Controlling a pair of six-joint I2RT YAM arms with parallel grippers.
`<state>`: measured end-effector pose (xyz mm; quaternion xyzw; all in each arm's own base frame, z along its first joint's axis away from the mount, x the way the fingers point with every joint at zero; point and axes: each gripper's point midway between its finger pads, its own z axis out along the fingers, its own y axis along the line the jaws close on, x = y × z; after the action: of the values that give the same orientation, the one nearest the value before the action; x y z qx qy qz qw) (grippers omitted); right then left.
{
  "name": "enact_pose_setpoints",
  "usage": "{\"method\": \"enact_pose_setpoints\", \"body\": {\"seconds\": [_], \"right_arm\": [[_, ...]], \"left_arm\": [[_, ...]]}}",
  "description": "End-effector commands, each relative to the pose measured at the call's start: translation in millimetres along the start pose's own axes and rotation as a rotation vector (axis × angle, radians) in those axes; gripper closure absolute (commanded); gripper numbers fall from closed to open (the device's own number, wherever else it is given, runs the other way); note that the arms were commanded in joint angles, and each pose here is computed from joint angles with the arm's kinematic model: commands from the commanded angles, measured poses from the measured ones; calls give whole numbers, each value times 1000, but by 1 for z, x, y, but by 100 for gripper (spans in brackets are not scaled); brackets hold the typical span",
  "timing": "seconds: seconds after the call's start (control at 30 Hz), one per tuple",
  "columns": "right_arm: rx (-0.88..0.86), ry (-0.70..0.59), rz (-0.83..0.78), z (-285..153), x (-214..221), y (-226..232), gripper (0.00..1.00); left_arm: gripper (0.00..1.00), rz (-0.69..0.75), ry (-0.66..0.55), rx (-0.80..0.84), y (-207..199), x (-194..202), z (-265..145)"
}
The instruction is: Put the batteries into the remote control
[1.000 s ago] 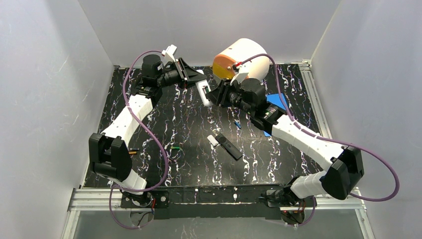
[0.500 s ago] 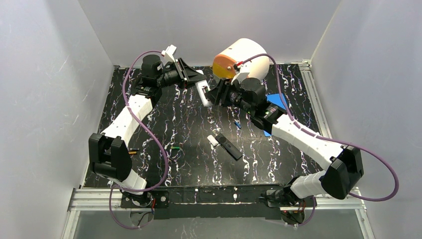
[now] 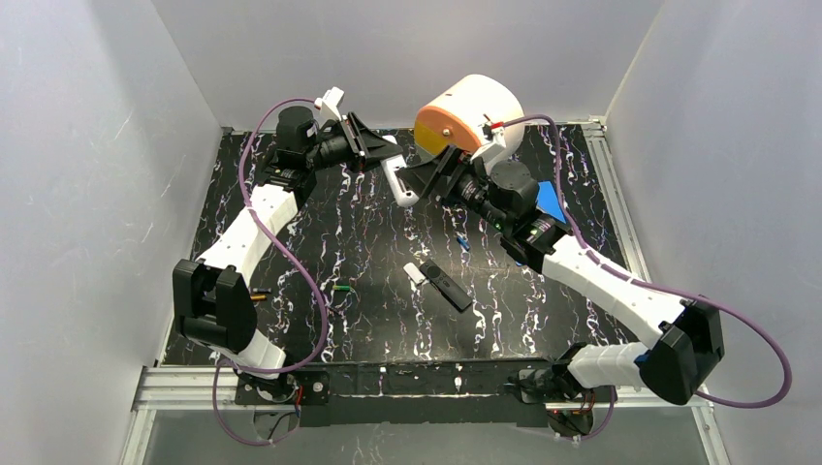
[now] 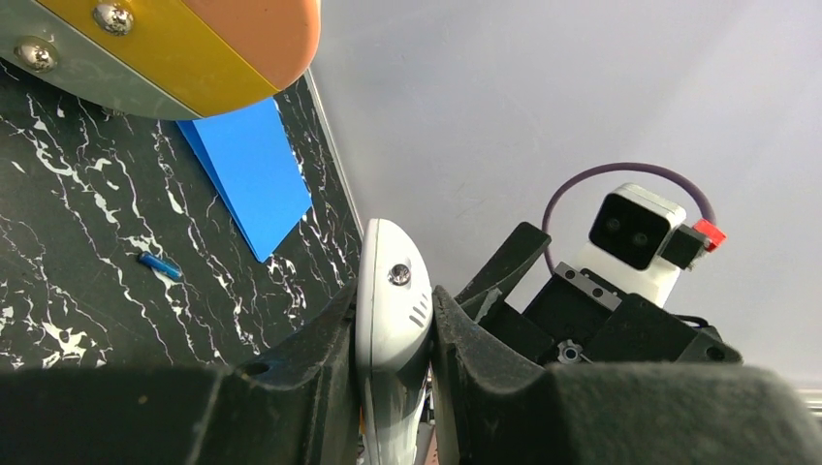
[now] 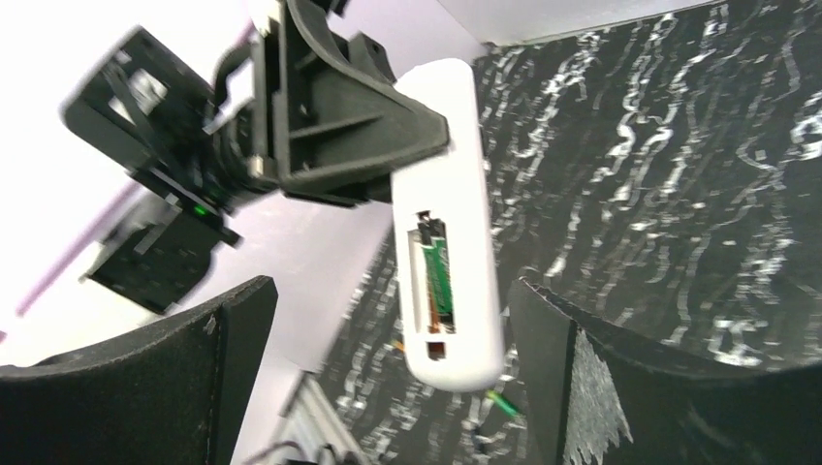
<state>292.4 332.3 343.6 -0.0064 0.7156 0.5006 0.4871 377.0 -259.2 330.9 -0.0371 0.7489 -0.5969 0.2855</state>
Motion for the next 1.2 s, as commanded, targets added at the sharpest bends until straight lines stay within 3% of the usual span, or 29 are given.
{"method": "enact_pose_setpoints", "body": {"seconds": [0.0,0.17,0.53,1.17], "right_arm": [[-43,-105,278,6,-26,16,1],[43,-157,526,6,-23,-6,1],[40,-128,750,19,-10,-13,1],[67,-51,825,38,10,-25,7]], "left_arm": [[100,84,-38,64,-39,-6,-12],[100,94,-60,62,-42,-12,-12],[100,104,-71,61,-44,-14,-12],[100,147,-29,76,-41,-5,-13]]}}
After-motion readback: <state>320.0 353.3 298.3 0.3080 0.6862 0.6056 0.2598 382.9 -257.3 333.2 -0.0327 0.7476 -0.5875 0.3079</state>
